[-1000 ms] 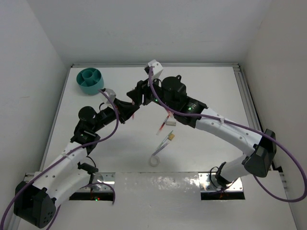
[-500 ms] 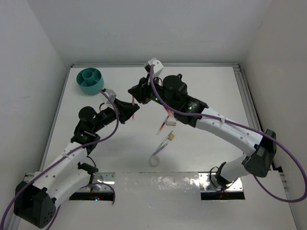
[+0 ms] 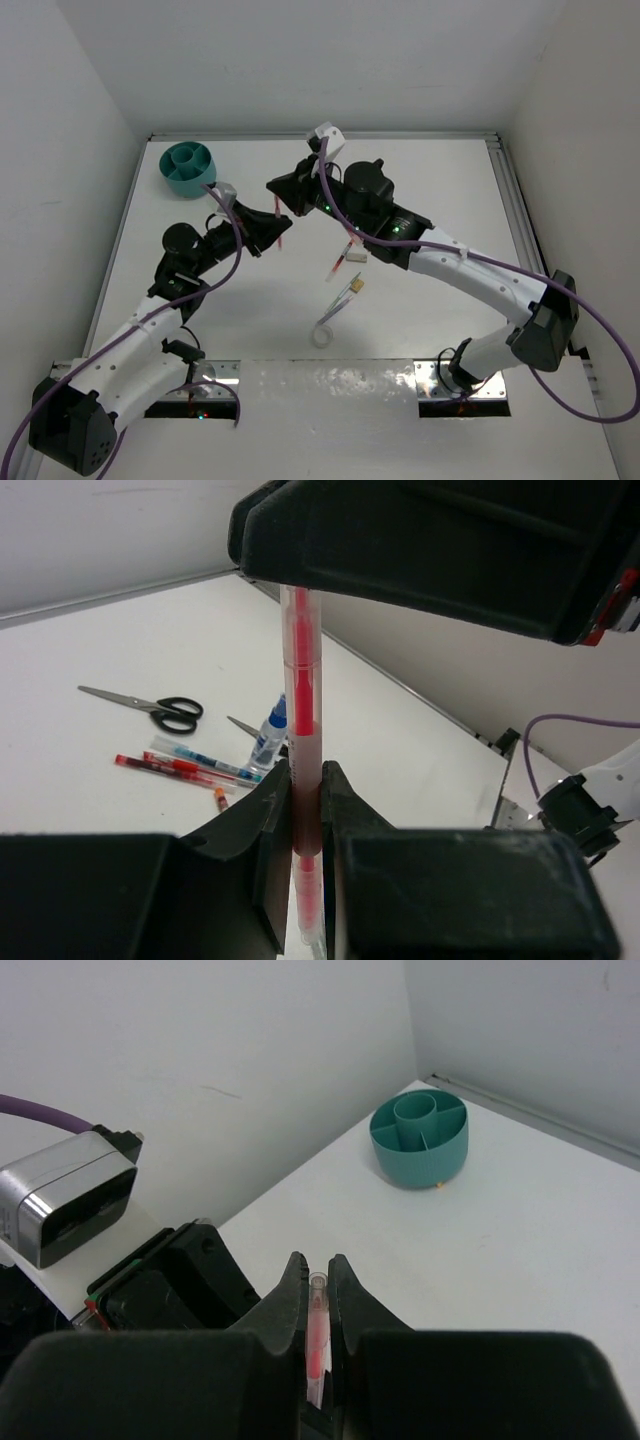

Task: Sort the stationery into containers
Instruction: Close the pen cap on the pen.

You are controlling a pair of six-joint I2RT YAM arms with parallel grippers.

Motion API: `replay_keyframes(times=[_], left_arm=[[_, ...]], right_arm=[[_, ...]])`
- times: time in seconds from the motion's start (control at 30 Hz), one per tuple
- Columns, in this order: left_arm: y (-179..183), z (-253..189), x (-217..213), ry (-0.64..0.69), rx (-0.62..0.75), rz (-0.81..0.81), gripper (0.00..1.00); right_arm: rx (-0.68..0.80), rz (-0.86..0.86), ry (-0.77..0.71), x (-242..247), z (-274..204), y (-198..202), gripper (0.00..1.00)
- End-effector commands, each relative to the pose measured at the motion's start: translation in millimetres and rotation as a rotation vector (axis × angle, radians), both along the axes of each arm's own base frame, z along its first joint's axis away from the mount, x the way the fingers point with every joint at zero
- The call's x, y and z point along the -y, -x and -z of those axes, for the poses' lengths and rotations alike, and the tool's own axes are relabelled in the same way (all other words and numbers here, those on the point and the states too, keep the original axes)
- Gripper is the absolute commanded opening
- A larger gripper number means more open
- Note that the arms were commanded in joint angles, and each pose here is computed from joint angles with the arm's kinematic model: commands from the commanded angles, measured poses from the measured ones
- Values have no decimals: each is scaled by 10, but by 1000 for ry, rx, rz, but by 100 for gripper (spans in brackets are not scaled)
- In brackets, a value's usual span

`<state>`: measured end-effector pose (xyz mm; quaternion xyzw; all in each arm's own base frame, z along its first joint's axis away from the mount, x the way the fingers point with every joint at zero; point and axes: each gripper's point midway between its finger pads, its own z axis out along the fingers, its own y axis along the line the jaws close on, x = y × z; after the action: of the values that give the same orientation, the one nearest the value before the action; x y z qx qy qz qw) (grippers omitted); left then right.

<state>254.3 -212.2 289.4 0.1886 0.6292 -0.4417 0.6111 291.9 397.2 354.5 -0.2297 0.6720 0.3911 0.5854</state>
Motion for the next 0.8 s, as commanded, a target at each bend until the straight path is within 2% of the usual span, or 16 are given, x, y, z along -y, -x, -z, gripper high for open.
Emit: replay_keyframes(times=[0.0, 0.13, 0.3, 0.77], left_arm=[[99, -886, -76, 170, 207, 3, 0], [88, -1013, -126, 202, 221, 0, 0], [25, -1036, -186, 168, 266, -26, 0], [-86, -1060, -304, 143, 317, -84, 0]], right_arm=[[-50, -5, 62, 29, 387, 61, 0], [-96, -4, 110, 52, 737, 171, 0], [-152, -14, 168, 74, 1174, 311, 0], [-245, -53, 255, 73, 1812, 600, 0]])
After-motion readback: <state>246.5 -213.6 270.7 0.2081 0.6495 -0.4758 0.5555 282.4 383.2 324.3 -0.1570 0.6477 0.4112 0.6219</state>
